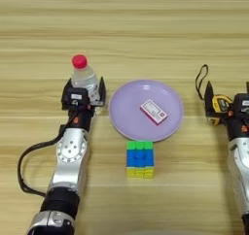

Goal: Move the objects on the table

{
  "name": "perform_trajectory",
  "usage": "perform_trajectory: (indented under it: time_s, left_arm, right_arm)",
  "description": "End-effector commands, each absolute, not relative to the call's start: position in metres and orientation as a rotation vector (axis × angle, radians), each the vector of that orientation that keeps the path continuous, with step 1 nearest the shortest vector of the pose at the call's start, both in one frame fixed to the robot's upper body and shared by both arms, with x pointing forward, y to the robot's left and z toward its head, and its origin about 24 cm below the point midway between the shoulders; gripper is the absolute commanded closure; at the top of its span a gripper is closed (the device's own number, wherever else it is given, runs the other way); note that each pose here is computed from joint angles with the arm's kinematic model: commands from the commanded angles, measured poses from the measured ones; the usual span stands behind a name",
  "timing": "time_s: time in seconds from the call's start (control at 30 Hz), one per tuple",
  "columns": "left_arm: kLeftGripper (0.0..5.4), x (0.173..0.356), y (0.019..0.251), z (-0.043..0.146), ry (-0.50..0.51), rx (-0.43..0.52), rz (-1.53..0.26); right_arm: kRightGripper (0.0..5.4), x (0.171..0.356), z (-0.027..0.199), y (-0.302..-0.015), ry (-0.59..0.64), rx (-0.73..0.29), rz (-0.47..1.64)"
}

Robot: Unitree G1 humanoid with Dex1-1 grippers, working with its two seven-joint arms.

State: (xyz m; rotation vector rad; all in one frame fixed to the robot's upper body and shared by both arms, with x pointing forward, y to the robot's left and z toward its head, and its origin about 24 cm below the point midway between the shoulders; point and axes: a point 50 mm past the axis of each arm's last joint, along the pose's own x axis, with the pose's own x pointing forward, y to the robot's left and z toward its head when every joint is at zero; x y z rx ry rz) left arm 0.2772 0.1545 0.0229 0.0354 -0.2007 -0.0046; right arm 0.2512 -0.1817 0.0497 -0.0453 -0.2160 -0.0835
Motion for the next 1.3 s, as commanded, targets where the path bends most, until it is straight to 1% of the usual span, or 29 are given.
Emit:
perform_trajectory:
  time_s: [0.03,0.13,0.37,0.73,0.9,1.03,1.3]
  left_arm:
    - [1.72,0.28,0.156,0.026,-0.214,0.043,-0.002]
    - [1.97,0.278,0.157,0.028,-0.221,0.052,0.0]
    - [2.25,0.273,0.158,0.028,-0.224,0.064,-0.008]
    - [2.31,0.259,0.164,0.03,-0.217,0.066,0.0]
    - [2.33,0.252,0.169,0.035,-0.223,0.068,0.011]
    - [2.33,0.247,0.172,0.032,-0.204,0.077,0.018]
    - [2.33,0.242,0.171,0.033,-0.198,0.078,0.017]
  right_arm:
    - [0.0,0.25,0.05,-0.181,-0.22,-0.041,-0.094]
    - [0.0,0.25,0.05,-0.181,-0.219,-0.04,-0.094]
    - [0.0,0.251,0.05,-0.178,-0.218,-0.037,-0.089]
    - [0.0,0.253,0.05,-0.175,-0.216,-0.031,-0.085]
    - [0.0,0.253,0.049,-0.174,-0.215,-0.029,-0.084]
    - [0.0,0.253,0.05,-0.174,-0.215,-0.028,-0.084]
    - [0.0,0.253,0.05,-0.175,-0.215,-0.029,-0.083]
